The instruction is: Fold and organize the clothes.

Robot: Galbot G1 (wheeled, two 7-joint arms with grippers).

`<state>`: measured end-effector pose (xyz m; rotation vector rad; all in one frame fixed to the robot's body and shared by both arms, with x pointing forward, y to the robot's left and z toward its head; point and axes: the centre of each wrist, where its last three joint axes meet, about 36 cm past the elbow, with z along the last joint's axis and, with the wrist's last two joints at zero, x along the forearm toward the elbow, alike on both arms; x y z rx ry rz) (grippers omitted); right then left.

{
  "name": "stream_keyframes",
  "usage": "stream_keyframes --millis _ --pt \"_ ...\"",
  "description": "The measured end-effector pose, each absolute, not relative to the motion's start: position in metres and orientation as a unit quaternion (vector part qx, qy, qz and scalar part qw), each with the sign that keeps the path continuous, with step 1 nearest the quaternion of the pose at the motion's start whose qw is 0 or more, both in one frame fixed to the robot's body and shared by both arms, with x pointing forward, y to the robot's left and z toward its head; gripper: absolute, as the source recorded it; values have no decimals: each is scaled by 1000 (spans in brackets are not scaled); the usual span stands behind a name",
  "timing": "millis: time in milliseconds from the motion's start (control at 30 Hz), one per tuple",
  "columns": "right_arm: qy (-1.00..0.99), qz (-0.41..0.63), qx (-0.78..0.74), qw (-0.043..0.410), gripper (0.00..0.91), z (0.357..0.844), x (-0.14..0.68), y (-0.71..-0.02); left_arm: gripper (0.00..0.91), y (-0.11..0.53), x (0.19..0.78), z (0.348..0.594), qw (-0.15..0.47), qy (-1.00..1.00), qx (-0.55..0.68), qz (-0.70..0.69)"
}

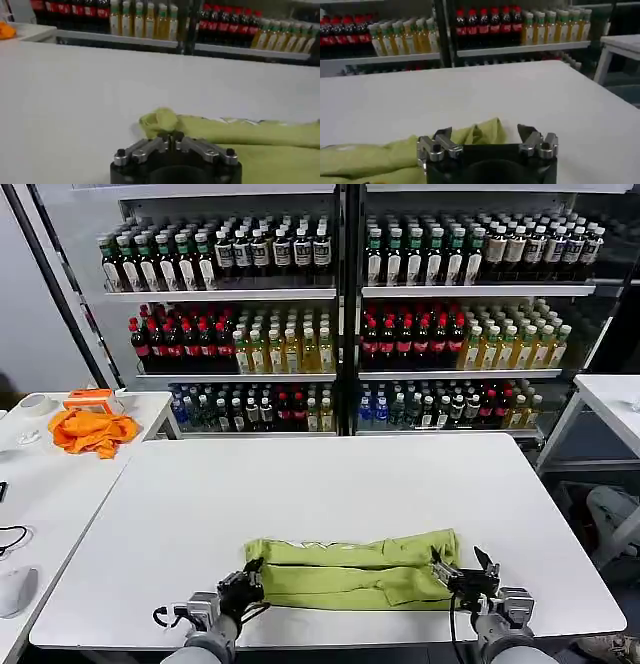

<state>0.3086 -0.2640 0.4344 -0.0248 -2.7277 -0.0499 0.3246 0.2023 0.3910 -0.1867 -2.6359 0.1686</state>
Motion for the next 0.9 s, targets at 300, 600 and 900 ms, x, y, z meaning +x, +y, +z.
stream_keyframes --millis 300,600,900 --pt "-980 -19 -12 197 907 438 311 -266 20 252 341 415 227 -969 -50 86" --pt "-980 -17 -12 196 907 437 312 -266 20 313 358 454 203 -974 -23 103" --pt "-980 -14 -7 198 907 434 315 -263 907 324 360 463 216 -968 -36 125"
